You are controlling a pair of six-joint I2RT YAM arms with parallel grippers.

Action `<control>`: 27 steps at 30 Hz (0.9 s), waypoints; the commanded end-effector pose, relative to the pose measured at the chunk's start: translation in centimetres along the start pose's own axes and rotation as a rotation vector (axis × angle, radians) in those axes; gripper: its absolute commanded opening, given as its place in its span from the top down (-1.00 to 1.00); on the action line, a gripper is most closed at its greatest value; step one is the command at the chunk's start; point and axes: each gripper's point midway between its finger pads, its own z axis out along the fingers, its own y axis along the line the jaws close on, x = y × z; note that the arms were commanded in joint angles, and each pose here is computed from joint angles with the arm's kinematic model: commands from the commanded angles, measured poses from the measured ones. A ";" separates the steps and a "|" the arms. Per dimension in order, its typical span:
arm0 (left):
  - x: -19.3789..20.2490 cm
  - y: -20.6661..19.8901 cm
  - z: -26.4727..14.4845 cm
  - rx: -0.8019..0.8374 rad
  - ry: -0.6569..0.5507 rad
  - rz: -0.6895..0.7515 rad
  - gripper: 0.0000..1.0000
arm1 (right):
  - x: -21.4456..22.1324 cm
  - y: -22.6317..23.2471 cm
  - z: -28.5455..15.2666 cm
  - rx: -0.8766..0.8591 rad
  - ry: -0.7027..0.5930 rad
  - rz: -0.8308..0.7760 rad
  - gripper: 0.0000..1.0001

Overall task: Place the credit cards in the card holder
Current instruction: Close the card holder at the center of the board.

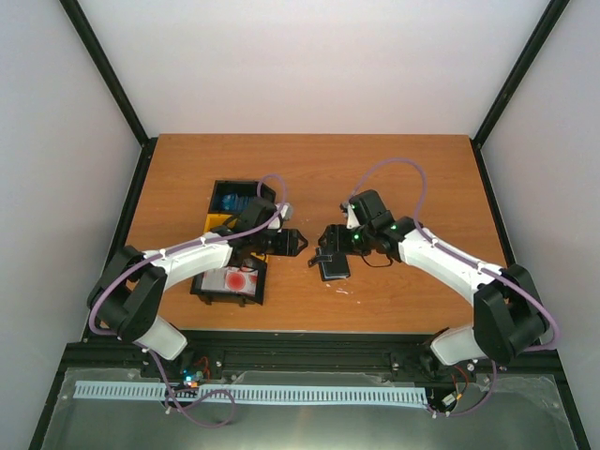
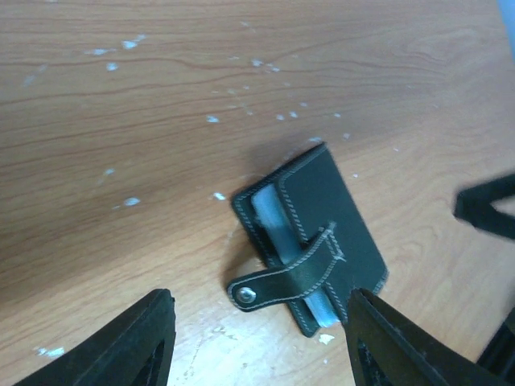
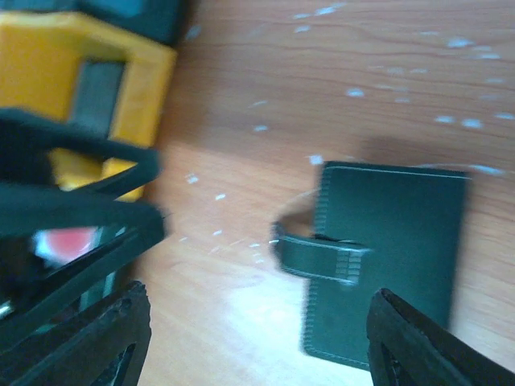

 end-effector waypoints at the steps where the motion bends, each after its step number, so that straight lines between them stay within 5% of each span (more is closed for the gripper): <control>1: -0.7 -3.4 -0.4 0.169 -0.004 0.119 -0.19 | 0.6 -6.6 -0.5 0.283 -0.022 0.145 -0.43; 10: 2.5 -0.5 4.1 -0.038 0.165 0.110 -0.07 | 3.5 -8.7 2.9 0.259 0.147 0.167 -0.45; 27: 6.7 1.7 6.9 -0.045 0.323 0.118 0.49 | 5.9 -7.7 6.3 0.011 0.246 0.180 -0.14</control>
